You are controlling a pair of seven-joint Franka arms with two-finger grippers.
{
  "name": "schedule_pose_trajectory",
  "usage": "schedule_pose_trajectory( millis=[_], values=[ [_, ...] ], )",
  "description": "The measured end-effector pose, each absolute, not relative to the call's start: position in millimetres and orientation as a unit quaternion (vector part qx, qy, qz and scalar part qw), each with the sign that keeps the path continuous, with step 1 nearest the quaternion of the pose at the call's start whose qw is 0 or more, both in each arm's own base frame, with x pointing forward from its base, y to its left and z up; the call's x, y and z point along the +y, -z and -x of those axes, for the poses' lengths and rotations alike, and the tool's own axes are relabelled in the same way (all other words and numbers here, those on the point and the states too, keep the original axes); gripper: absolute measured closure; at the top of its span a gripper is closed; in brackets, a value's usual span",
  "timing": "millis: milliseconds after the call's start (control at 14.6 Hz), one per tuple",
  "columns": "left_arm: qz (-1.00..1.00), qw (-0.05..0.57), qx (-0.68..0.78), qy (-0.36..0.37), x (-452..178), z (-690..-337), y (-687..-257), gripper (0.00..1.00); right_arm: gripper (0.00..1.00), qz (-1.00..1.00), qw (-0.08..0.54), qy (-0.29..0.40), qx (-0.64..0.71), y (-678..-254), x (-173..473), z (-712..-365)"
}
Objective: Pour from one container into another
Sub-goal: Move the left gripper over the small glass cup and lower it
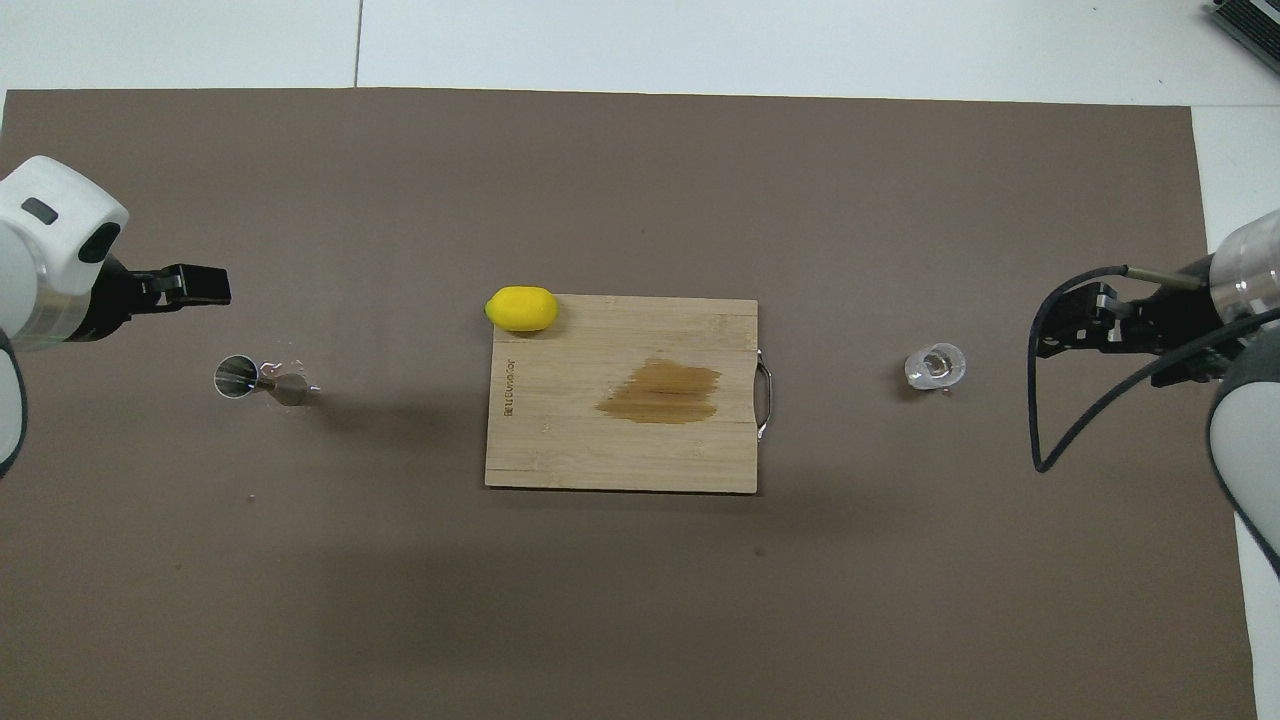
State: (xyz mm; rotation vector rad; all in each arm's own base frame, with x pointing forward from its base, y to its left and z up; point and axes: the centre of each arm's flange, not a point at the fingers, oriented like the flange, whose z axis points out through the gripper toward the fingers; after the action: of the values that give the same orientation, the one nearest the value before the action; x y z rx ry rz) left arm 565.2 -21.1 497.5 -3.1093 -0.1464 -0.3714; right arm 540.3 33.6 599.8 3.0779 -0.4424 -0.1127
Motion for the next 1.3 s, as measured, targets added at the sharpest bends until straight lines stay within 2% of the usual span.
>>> schedule_pose_trajectory(
  millis=[481, 962, 1305],
  values=[
    [0.991, 0.005, -0.068, 0.112, 5.0, -558.6, -459.4, 0.00, 0.00, -0.989, 0.015, 0.036, -0.142, -599.8, 33.6, -540.3],
    [0.999, 0.009, -0.040, 0.034, -29.2, -547.0, -460.0, 0.00, 0.00, -0.989, 0.015, 0.036, -0.142, -599.8, 33.6, -540.3],
    [0.996, -0.064, -0.054, 0.015, -31.9, -561.7, -467.4, 0.00, 0.00, -0.989, 0.015, 0.036, -0.142, -599.8, 33.6, -540.3]
  ],
)
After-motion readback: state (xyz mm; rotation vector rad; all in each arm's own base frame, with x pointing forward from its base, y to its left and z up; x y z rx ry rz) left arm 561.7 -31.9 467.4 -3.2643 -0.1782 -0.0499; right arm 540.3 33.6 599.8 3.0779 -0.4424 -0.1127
